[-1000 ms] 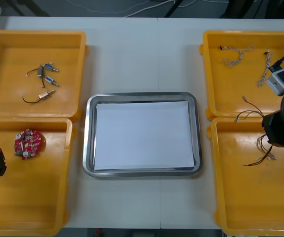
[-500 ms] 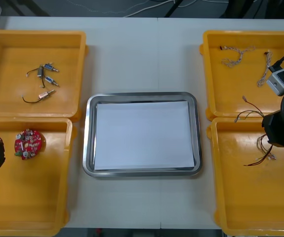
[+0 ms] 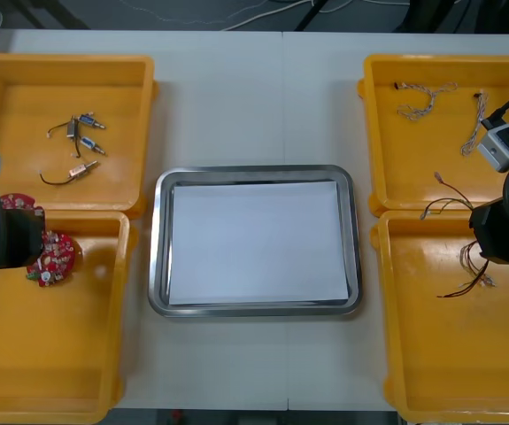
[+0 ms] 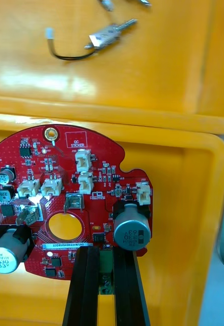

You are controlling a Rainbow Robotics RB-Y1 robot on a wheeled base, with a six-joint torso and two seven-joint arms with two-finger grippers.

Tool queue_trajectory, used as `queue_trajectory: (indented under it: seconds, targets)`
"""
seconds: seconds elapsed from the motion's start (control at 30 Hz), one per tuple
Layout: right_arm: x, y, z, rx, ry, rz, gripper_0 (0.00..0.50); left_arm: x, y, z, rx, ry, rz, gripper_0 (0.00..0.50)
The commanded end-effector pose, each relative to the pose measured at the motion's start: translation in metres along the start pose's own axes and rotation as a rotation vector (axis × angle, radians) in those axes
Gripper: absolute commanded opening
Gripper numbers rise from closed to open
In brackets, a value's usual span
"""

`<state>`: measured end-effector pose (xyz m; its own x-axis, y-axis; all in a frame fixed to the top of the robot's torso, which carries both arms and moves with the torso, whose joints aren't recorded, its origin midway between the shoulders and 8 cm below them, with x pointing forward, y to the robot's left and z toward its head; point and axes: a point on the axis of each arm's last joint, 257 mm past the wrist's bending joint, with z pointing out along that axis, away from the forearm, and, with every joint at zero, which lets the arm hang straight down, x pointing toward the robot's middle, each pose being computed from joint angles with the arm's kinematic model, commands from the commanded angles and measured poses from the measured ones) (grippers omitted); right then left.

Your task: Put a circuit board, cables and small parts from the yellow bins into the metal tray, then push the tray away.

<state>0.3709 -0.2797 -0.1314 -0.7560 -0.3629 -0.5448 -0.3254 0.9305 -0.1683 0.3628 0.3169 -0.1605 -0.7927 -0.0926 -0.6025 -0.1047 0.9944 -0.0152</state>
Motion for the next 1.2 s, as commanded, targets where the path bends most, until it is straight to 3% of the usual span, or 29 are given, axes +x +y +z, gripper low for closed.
queue_trajectory:
  seconds: [0.03,0.5,0.67,1.2]
  targets:
    - [-0.006,-0.009,-0.007,0.041,-0.008,-0.023,0.000,-0.012,-0.019,-0.006,0.028,0.003,0.023,0.000]
    - [-0.006,-0.009,-0.007,0.041,-0.008,-0.023,0.000,-0.015,-0.067,-0.005,0.069,0.043,0.010,0.000]
    - [-0.006,-0.009,-0.007,0.041,-0.008,-0.023,0.000,-0.017,-0.084,-0.001,0.083,0.077,-0.007,0.000]
    - [-0.006,-0.009,-0.007,0.041,-0.008,-0.023,0.000,-0.022,-0.130,0.010,0.072,0.115,-0.044,0.000]
